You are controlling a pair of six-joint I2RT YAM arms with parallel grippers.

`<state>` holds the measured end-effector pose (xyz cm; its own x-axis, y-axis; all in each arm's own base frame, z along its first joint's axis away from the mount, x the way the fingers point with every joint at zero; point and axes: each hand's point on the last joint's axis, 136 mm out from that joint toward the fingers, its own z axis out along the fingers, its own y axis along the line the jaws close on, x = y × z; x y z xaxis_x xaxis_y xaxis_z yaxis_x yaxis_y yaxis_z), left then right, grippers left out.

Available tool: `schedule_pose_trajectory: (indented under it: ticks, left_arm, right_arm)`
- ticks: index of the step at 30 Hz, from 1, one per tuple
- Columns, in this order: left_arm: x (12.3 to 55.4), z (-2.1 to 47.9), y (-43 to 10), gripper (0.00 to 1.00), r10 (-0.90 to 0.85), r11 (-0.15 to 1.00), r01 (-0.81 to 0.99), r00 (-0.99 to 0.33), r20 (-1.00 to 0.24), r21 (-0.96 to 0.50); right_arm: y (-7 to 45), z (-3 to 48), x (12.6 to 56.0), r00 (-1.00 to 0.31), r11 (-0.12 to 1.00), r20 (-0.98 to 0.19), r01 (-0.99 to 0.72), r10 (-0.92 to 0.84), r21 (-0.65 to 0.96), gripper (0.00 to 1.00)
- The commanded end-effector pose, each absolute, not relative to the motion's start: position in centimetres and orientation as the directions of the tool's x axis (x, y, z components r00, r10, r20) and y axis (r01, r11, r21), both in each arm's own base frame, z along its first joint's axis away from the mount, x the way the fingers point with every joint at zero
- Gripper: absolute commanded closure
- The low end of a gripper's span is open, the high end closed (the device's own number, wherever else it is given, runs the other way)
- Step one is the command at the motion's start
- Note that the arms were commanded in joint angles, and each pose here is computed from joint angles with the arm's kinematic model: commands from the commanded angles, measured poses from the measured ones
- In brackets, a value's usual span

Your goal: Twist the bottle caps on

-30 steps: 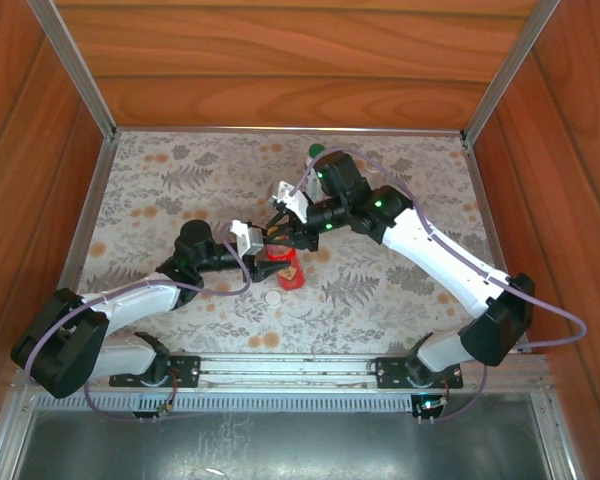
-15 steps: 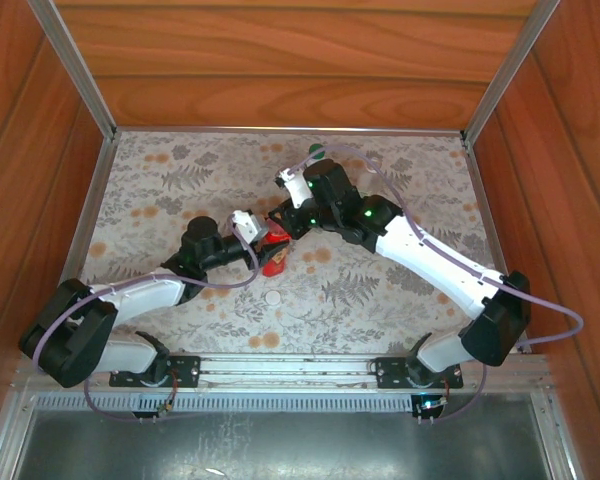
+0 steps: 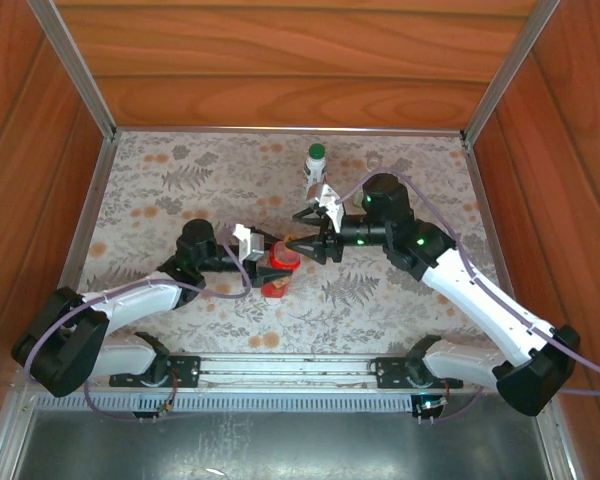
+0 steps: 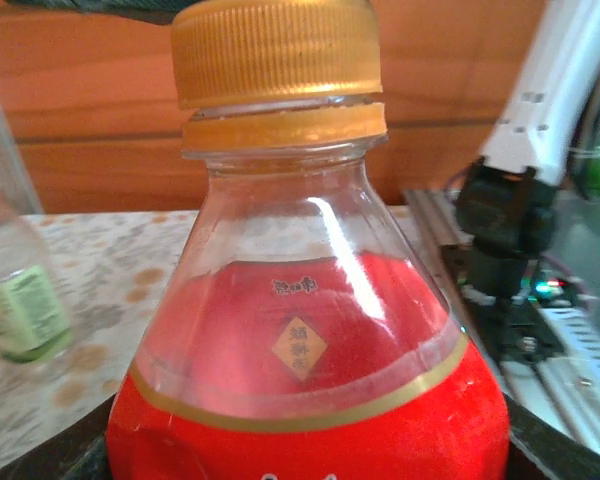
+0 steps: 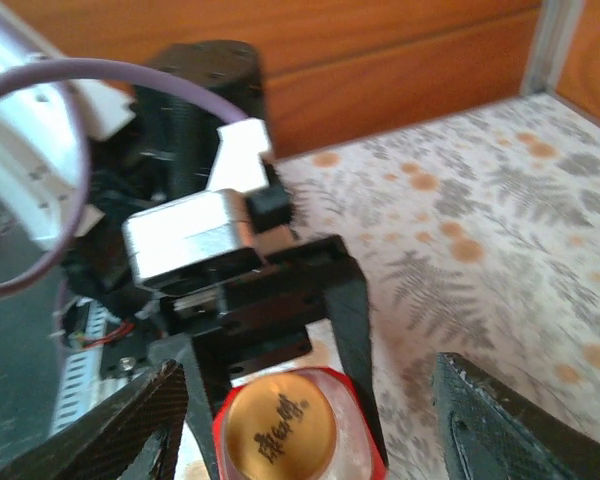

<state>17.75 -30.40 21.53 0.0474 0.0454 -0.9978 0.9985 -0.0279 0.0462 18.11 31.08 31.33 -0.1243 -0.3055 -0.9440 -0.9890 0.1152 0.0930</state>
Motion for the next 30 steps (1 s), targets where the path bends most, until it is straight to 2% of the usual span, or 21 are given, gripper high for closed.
schedule_pose_trajectory:
  ticks: [1,7,15,17,19,22,25,27,30]
  left_arm:
    - [15.0,23.3,-30.2,0.38,-0.003,-0.186,0.981,0.059,-0.998,0.059]
    - [15.1,24.0,-30.2,0.38,-0.017,-0.171,0.982,0.084,-0.996,0.085]
    - [15.4,23.9,-30.3,0.38,-0.013,-0.151,0.985,0.080,-0.997,0.081]
    - [16.0,23.6,-30.4,0.38,-0.006,-0.120,0.990,0.081,-0.997,0.081]
    - [17.7,23.3,-30.6,0.38,0.008,-0.028,0.995,0.098,-0.995,0.098]
    - [21.7,23.5,-30.6,0.39,0.034,0.182,0.976,0.116,-0.993,0.121]
    - [24.9,24.3,-30.6,0.38,0.056,0.346,0.925,0.146,-0.988,0.156]
    - [26.8,24.7,-30.7,0.38,0.063,0.434,0.888,0.139,-0.988,0.153]
    - [28.6,24.9,-30.7,0.38,0.077,0.523,0.838,0.135,-0.988,0.155]
  right_arm:
    - [31.6,31.8,15.7,-0.067,-0.066,-0.959,-0.994,-0.274,0.089,0.31]
    - [32.2,31.7,15.2,-0.063,-0.142,-0.959,-0.984,-0.277,0.106,0.36]
    - [32.4,30.9,15.7,-0.077,-0.121,-0.953,-0.986,-0.293,0.117,0.67]
    - [32.4,30.9,16.0,-0.091,-0.097,-0.953,-0.988,-0.288,0.123,0.72]
    - [32.4,30.8,16.6,-0.118,-0.052,-0.950,-0.989,-0.288,0.139,0.77]
    - [32.6,30.3,19.2,-0.224,0.115,-0.933,-0.973,-0.281,0.199,0.79]
    - [32.1,29.3,23.8,-0.355,0.415,-0.911,-0.876,-0.209,0.246,0.79]
    - [30.7,27.7,27.0,-0.482,0.654,-0.866,-0.699,-0.130,0.291,0.81]
    - [28.7,24.8,28.8,-0.545,0.843,-0.834,-0.487,-0.090,0.227,0.80]
